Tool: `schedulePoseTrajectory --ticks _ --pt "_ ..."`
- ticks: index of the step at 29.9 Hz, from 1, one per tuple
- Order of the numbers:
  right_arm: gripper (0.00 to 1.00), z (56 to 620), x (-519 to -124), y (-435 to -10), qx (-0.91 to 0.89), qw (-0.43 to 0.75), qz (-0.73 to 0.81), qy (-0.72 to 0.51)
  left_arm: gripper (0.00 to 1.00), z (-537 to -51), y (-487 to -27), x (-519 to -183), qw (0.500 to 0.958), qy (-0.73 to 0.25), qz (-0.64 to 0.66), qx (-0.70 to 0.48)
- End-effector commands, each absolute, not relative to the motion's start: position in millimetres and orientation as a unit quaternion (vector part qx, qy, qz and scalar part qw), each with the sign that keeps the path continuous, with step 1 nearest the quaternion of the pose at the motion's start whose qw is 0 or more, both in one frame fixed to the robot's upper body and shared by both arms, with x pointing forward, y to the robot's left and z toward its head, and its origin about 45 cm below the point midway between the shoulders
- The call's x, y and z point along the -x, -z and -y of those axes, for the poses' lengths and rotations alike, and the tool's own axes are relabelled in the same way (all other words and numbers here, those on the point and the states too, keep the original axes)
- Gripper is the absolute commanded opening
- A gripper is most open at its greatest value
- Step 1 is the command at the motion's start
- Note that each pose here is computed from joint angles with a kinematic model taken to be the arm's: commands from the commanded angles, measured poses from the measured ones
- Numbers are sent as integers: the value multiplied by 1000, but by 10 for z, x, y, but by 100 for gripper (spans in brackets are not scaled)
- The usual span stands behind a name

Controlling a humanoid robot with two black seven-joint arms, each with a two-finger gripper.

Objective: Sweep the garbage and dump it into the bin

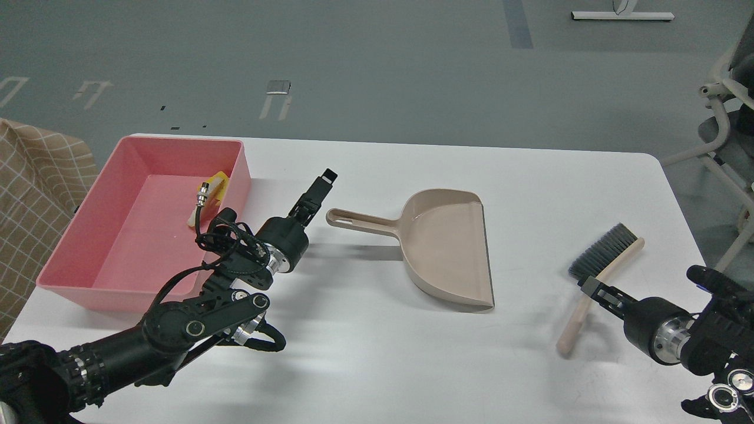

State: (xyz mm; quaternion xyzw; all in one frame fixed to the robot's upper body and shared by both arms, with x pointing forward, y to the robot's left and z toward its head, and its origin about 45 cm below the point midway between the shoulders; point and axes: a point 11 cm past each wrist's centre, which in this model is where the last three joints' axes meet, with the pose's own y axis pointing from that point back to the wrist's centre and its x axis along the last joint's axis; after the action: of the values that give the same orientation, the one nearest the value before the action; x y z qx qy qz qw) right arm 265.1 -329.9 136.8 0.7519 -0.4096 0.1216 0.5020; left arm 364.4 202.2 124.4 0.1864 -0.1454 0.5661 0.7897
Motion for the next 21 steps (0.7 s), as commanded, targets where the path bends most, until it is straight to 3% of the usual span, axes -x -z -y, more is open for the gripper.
schedulePoseTrajectory --ticks 1,8,10,12,21 --pt "51 3297 -2740 -1434 -751 497 415 -130 98 -2050 -1342 -3715 788 -567 160 -178" --pt "67 3279 -2893 -1587 -753 474 435 -140 98 -2046 -1487 -3823 785 -571 173 -166" --pt "84 3263 -3013 -1733 -756 447 456 -147 98 -2040 -1550 -3870 784 -572 178 -161" --pt "95 3246 -3123 -1856 -755 428 473 -153 98 -2032 -1615 -3916 783 -574 182 -155" --pt "96 3150 -3672 -2813 -763 298 535 -208 98 -1848 -2052 -4119 787 -571 208 -108"
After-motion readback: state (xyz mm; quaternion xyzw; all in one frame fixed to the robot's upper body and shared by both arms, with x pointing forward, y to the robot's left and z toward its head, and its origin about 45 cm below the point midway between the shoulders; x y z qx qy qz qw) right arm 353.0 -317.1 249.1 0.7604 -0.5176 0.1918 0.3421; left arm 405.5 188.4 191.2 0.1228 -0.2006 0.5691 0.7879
